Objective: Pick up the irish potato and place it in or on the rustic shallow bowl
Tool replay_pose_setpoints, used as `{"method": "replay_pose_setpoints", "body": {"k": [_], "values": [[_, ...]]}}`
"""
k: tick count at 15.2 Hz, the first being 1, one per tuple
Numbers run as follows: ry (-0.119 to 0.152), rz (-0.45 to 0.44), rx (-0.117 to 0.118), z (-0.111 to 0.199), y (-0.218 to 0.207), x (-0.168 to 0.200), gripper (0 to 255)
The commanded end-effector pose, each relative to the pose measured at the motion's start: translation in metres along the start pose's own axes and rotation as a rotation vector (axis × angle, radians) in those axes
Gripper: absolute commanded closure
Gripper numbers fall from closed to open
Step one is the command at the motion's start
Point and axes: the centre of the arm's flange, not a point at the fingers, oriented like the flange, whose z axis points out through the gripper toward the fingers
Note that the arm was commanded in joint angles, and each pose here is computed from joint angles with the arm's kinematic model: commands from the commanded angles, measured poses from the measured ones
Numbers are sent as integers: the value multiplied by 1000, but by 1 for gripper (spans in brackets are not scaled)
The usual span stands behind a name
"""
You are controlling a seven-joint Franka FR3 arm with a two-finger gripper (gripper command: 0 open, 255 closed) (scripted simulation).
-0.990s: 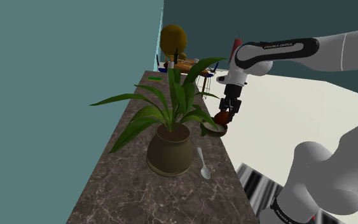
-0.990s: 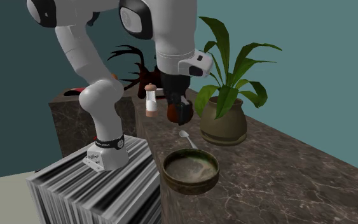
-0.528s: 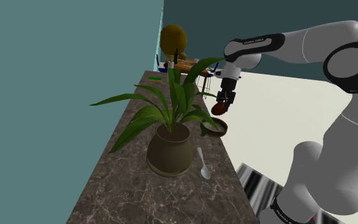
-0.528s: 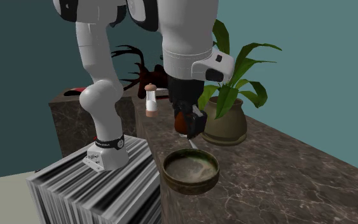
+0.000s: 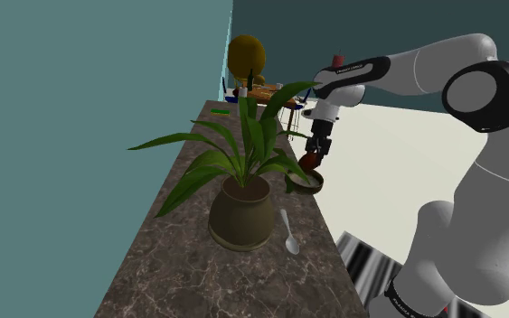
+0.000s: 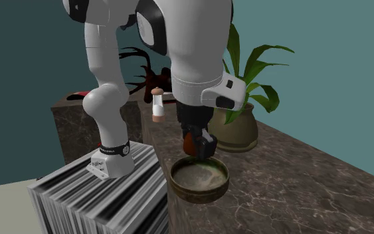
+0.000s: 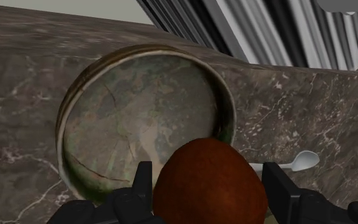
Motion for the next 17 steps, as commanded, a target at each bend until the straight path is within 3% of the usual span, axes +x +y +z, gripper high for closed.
{"method": "replay_pose_setpoints", "body": {"k": [1, 6, 13, 14, 17], "values": [[0, 0, 0, 11, 4, -2, 255], [0, 0, 0, 34, 14, -7, 255], [0, 0, 0, 34, 14, -7, 255], [0, 0, 0, 34, 14, -7, 0], [0, 0, 0, 34, 14, -7, 0]]}}
